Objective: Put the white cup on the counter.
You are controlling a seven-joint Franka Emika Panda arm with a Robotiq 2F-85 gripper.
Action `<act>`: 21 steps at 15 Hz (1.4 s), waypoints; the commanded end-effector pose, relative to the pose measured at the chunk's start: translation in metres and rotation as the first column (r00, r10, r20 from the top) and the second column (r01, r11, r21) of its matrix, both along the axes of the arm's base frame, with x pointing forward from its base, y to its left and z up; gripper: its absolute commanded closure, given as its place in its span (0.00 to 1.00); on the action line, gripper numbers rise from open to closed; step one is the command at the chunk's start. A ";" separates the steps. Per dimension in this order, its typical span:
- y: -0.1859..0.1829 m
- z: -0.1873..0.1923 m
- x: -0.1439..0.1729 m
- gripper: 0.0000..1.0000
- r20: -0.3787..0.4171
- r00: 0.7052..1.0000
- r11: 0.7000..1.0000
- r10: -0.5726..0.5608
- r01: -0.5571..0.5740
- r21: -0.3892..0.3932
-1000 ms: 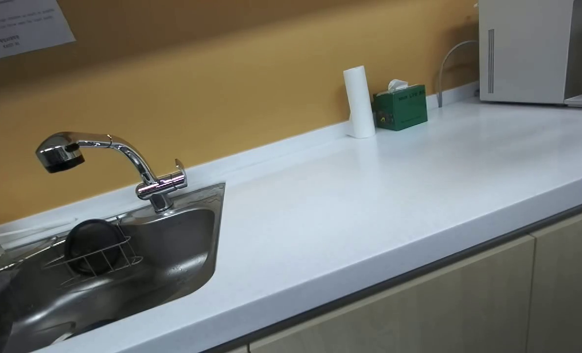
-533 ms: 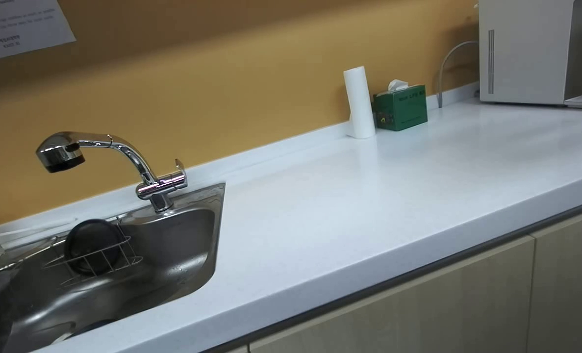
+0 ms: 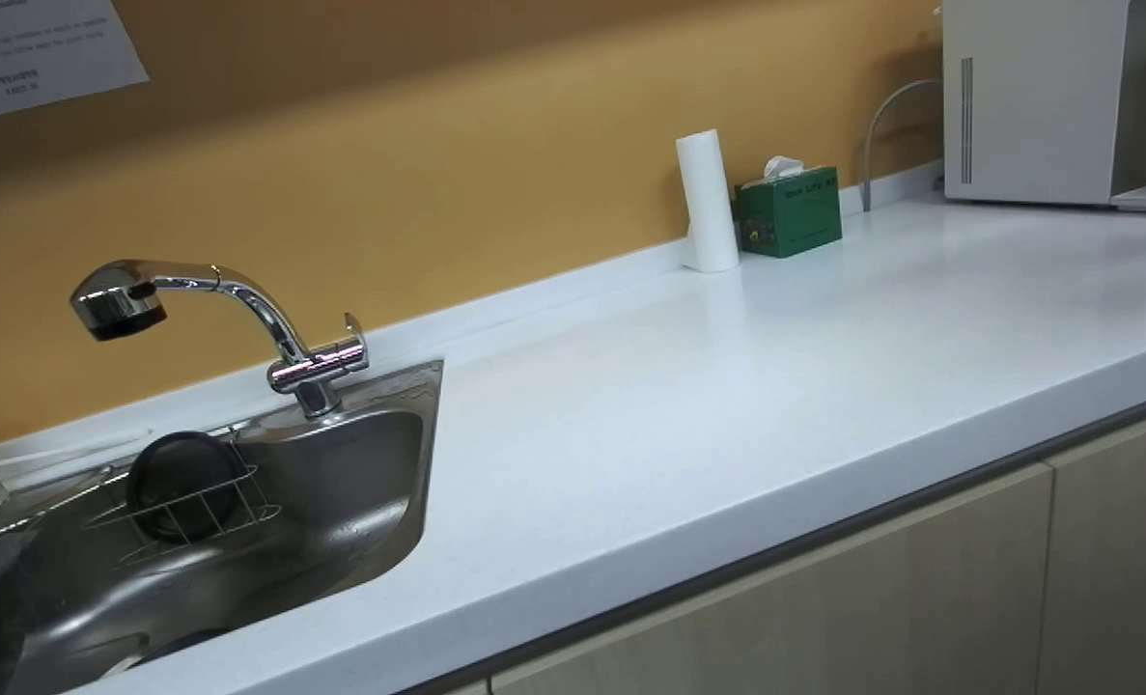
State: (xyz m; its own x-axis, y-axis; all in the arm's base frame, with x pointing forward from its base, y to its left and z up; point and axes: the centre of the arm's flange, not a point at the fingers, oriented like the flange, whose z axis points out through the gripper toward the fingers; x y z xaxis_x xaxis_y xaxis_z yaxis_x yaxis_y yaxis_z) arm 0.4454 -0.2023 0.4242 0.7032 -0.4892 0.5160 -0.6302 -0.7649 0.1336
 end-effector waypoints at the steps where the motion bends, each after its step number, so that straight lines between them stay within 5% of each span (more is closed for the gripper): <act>1: -0.011 -0.021 0.011 0.00 0.063 0.981 0.982 -0.183 0.185 -0.023; 9: -0.025 -0.035 0.034 0.00 0.191 0.875 0.895 -0.445 0.434 0.101; 10: -0.028 -0.029 0.018 0.00 0.149 0.904 0.916 -0.400 0.393 0.076; 21: -0.044 -0.053 0.041 0.00 0.191 0.922 0.940 -0.337 0.317 0.128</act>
State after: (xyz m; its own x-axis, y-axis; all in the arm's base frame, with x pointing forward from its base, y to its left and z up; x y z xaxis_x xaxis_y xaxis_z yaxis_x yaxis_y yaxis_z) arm 0.4696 -0.2346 0.3815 0.3687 -0.7386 0.5643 -0.8744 -0.4815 -0.0589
